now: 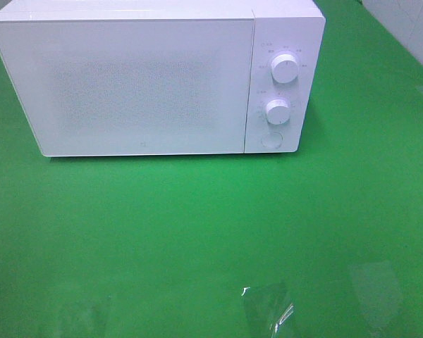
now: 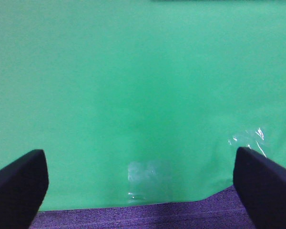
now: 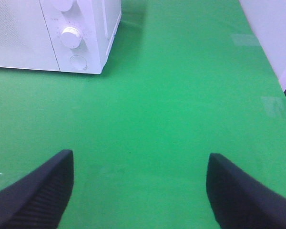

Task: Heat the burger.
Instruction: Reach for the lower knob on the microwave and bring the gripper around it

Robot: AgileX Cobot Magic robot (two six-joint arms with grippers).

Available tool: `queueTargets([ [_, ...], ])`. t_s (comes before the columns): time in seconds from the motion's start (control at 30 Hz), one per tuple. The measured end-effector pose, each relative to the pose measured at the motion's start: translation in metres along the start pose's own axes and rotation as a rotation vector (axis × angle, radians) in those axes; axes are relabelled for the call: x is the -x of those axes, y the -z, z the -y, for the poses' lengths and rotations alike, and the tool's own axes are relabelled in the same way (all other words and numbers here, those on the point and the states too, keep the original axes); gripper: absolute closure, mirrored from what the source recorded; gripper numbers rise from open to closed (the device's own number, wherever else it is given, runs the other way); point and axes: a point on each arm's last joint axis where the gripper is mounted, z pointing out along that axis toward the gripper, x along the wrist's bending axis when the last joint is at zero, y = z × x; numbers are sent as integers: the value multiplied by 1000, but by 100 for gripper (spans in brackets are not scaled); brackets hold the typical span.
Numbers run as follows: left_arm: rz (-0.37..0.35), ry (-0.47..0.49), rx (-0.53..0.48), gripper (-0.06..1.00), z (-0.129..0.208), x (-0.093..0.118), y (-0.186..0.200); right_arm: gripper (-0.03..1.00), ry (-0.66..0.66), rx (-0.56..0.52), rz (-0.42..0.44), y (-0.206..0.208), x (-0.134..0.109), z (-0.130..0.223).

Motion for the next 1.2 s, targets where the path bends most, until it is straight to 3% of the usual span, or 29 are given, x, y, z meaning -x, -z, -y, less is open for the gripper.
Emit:
queueTargets([
  [0.27,-8,-11,110,-3,9,2,14,24,0,0,0,0,0,0],
  [0.53,-25,-32,321,-3,32,6,38,24,0,0,0,0,0,0],
  [1.2,-26,-33,324,-3,33,6,39,24,0,0,0,0,0,0],
])
